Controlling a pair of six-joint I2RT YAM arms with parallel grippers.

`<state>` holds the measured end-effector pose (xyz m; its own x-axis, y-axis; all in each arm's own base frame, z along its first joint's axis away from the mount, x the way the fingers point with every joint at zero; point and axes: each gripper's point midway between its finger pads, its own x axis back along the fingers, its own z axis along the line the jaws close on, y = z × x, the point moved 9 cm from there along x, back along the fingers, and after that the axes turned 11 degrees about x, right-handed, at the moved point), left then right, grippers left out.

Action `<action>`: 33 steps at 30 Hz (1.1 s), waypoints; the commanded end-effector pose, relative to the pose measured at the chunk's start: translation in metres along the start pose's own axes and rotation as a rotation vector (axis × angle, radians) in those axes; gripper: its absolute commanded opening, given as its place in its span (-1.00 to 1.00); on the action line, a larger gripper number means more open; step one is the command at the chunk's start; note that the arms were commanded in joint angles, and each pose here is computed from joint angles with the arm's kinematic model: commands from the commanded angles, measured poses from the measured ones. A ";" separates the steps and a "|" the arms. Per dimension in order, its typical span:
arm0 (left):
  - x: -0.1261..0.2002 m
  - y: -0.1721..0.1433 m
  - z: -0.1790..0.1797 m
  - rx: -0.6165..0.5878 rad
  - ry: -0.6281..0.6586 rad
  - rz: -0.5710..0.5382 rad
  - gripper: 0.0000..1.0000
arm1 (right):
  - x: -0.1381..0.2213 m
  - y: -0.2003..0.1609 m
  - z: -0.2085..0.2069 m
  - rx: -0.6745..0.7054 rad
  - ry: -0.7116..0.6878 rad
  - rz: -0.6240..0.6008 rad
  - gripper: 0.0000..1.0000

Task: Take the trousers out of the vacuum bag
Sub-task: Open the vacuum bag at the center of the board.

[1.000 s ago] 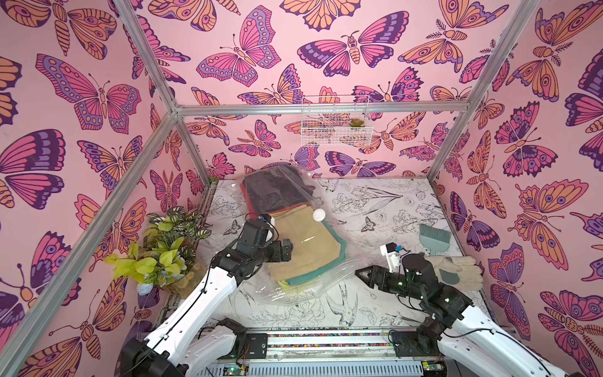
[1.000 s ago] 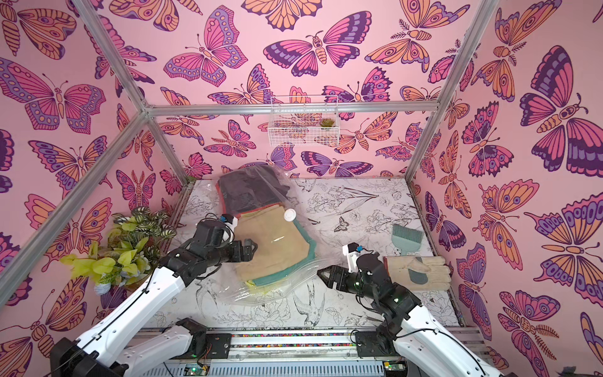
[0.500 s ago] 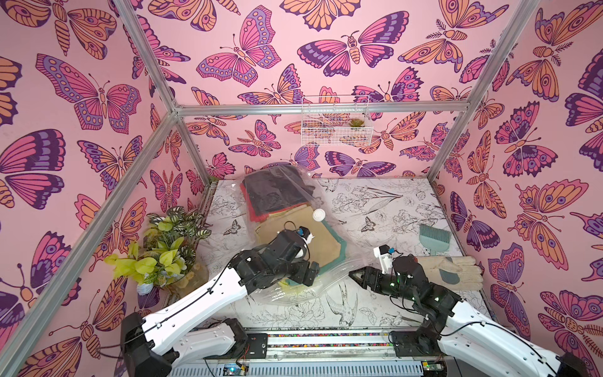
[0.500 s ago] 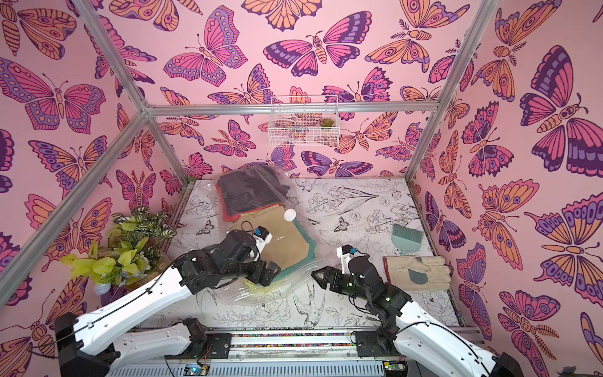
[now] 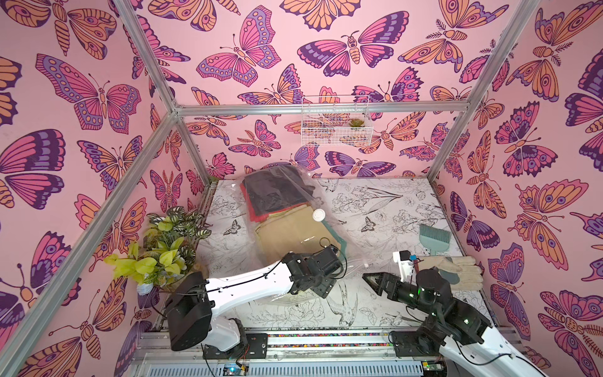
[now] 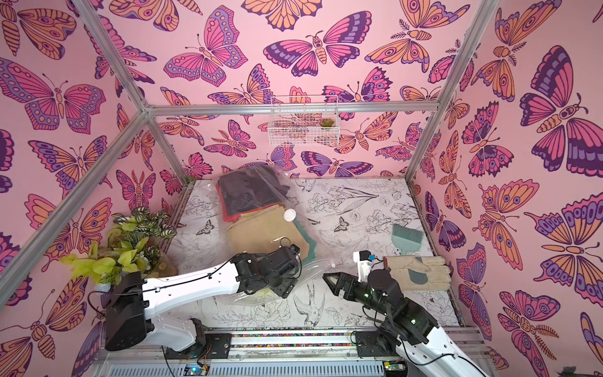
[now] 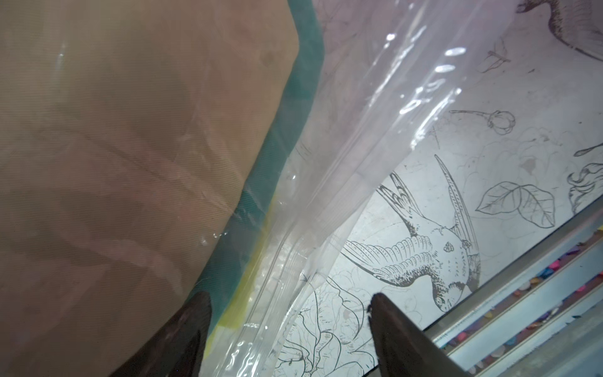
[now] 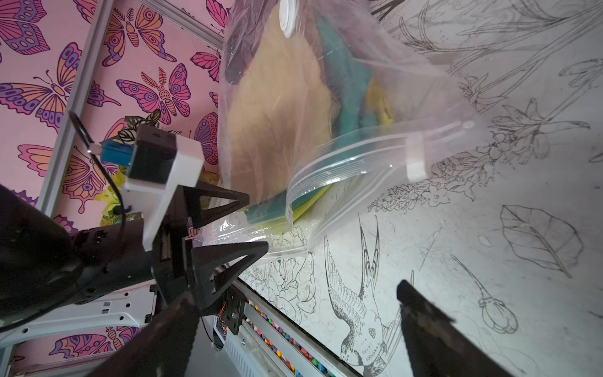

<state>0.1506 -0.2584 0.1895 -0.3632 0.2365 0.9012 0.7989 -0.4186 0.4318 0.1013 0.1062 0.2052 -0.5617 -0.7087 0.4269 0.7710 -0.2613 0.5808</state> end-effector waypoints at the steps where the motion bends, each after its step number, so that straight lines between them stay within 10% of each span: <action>1: -0.007 -0.006 -0.002 -0.050 0.089 -0.028 0.61 | 0.009 -0.005 -0.005 0.004 -0.053 0.026 0.98; 25: -0.043 -0.039 -0.002 -0.257 0.488 -0.031 0.74 | 0.005 -0.008 -0.007 -0.001 -0.035 0.024 0.98; 33: -0.049 -0.032 0.003 -0.189 0.503 -0.037 -0.10 | 0.000 -0.012 -0.008 0.006 -0.001 0.038 0.96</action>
<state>0.1389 -0.2600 0.1297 -0.6043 -0.1428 0.7839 0.6816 -0.6021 0.4157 0.0954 0.1006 0.1924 -0.5470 -0.6909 0.4728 0.7921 -0.2445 0.5592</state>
